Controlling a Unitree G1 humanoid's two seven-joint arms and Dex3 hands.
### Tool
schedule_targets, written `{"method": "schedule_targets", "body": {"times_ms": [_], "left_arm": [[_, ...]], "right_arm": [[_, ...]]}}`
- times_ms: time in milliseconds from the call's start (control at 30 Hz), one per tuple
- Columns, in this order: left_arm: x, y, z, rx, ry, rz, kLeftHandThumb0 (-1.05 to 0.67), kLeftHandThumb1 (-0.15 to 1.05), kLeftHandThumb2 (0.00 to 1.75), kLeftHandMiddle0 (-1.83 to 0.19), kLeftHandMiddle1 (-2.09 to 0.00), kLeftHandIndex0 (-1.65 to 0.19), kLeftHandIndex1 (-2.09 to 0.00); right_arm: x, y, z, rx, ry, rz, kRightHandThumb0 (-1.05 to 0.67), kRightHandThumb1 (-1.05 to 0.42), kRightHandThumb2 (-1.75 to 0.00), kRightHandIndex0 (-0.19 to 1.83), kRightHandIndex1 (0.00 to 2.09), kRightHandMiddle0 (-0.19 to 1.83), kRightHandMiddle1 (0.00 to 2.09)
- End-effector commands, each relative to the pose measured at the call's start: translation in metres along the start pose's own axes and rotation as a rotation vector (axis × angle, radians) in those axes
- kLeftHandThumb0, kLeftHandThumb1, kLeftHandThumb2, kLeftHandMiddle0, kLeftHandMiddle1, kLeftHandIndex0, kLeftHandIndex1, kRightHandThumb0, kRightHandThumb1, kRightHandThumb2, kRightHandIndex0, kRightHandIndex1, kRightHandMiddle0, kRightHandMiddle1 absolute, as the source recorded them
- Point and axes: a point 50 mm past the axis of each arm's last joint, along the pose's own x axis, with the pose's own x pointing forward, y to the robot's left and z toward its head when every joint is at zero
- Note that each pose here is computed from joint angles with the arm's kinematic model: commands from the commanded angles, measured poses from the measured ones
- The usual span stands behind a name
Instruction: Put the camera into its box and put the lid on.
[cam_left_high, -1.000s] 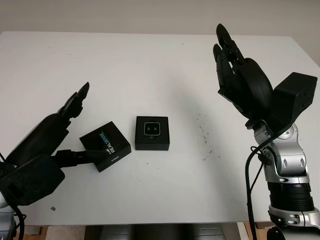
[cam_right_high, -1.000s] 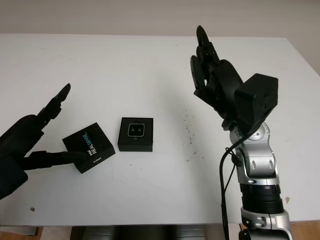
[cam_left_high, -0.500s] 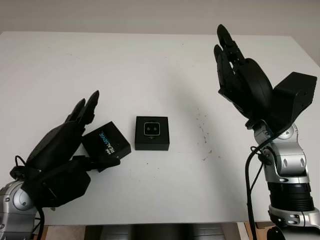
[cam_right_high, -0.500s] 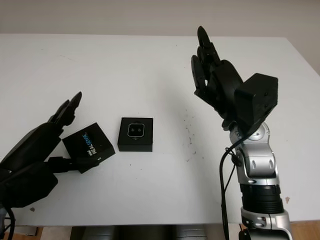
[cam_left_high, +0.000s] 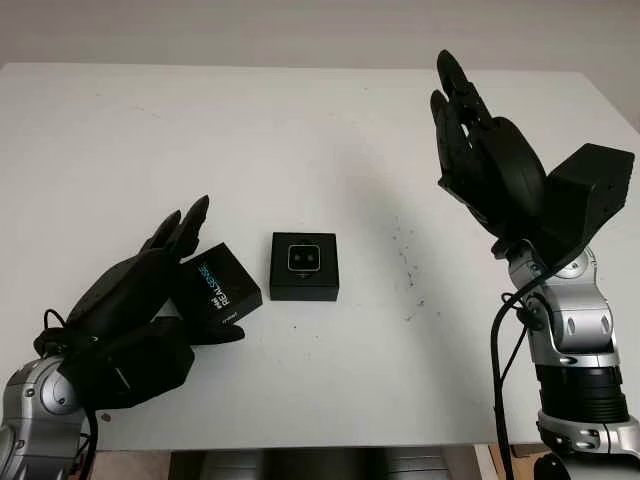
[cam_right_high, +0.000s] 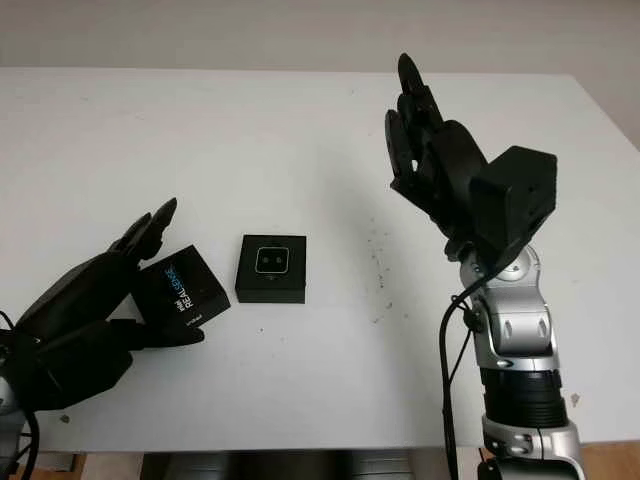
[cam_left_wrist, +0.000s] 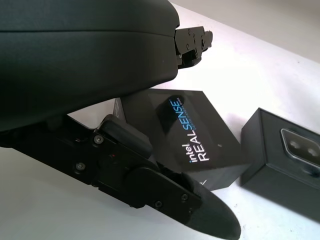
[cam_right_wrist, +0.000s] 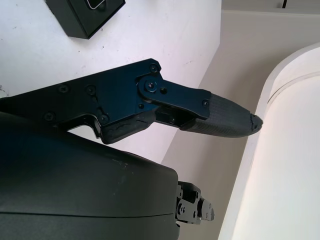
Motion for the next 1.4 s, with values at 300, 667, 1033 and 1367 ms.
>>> {"method": "schedule_targets", "body": {"times_ms": [300,667,1033,1367], "left_arm": [[0.009,-0.009,-0.002,0.145,0.016,0.046,-0.59,0.77,0.05,-0.21,-0.1,-0.16,-0.15],[0.013,-0.012,-0.005,0.202,0.032,0.047,-0.63,0.86,0.08,-0.39,-0.11,-0.32,-0.18],[0.013,-0.015,-0.011,0.085,-0.009,0.182,-0.4,1.04,0.17,-0.23,-1.08,-0.28,-0.8],[0.014,-0.006,-0.007,-0.177,-0.1,0.371,-0.22,1.05,0.24,-0.17,-1.34,-0.19,-0.98]], "right_arm": [[-0.003,0.001,0.005,0.008,-0.016,0.003,-0.72,-1.05,-0.7,-0.16,0.05,-0.14,0.05],[-0.003,0.001,0.005,0.01,-0.008,-0.005,-0.73,-1.05,-0.69,-0.15,0.06,-0.13,0.06],[-0.004,0.002,0.005,0.008,-0.017,-0.002,-0.72,-1.05,-0.67,-0.15,0.06,-0.13,0.06],[-0.004,0.002,0.003,0.012,-0.004,-0.007,-0.72,-1.05,-0.66,-0.14,0.06,-0.13,0.06]]}}
